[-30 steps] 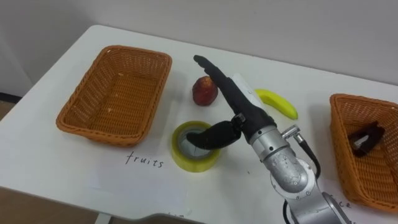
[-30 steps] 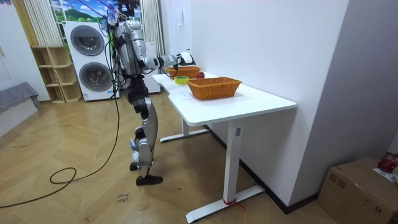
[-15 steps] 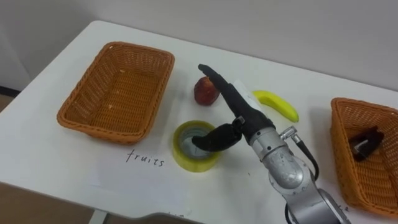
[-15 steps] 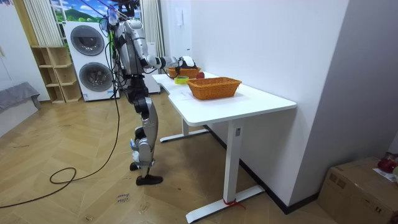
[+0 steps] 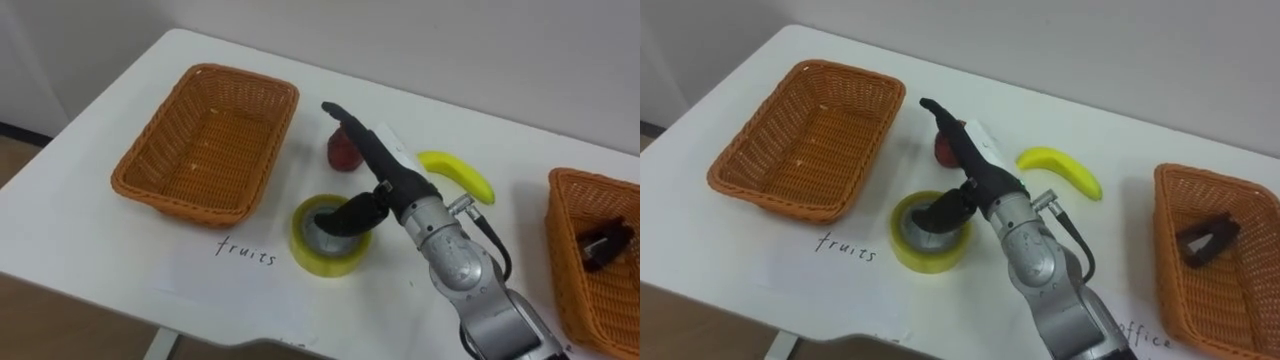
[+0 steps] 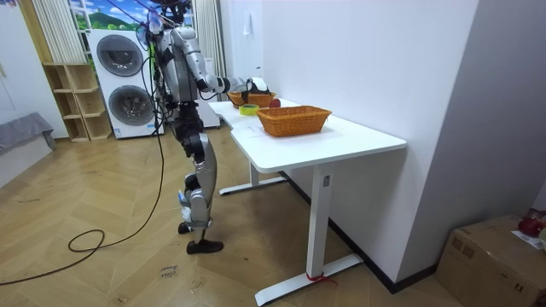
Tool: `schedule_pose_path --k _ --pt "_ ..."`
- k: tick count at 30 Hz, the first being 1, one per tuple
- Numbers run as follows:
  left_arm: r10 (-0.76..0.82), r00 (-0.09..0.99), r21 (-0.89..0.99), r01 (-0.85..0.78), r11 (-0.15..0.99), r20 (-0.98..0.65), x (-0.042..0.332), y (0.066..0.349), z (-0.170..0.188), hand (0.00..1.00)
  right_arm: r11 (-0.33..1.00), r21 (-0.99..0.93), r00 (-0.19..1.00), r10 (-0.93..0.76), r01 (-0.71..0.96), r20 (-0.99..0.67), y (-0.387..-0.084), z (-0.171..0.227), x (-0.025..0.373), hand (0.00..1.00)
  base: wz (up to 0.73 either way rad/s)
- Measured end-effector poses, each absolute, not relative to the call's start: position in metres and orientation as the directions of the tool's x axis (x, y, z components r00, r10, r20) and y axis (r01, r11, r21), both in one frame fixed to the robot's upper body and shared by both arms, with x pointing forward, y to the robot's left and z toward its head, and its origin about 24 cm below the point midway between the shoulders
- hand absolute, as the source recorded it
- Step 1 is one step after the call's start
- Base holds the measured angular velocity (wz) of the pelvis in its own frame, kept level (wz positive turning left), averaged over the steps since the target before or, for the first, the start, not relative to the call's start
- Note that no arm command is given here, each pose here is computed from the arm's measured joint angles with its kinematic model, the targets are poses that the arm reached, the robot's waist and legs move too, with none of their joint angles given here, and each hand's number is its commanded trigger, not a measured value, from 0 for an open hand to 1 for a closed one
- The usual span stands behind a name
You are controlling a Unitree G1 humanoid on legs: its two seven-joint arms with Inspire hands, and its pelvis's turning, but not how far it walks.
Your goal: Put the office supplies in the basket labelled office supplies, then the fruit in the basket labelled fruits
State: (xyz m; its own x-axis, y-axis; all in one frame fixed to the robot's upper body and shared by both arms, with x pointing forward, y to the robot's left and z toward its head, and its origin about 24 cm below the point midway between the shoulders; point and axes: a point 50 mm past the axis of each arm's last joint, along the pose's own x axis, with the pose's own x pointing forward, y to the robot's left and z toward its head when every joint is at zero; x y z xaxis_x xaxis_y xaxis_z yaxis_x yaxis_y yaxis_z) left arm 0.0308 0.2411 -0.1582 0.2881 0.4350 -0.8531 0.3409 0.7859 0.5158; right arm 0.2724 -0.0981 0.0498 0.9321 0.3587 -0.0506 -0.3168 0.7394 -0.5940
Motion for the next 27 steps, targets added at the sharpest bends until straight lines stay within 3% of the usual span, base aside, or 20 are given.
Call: schedule_pose_path --k 27 --pt "0.432 0.284 0.512 0.343 0.788 -0.856 0.035 0.24 -0.159 0.0 0.605 -0.697 0.913 0.361 -0.386 -0.191 -0.101 0.031 0.275 0.0 0.01"
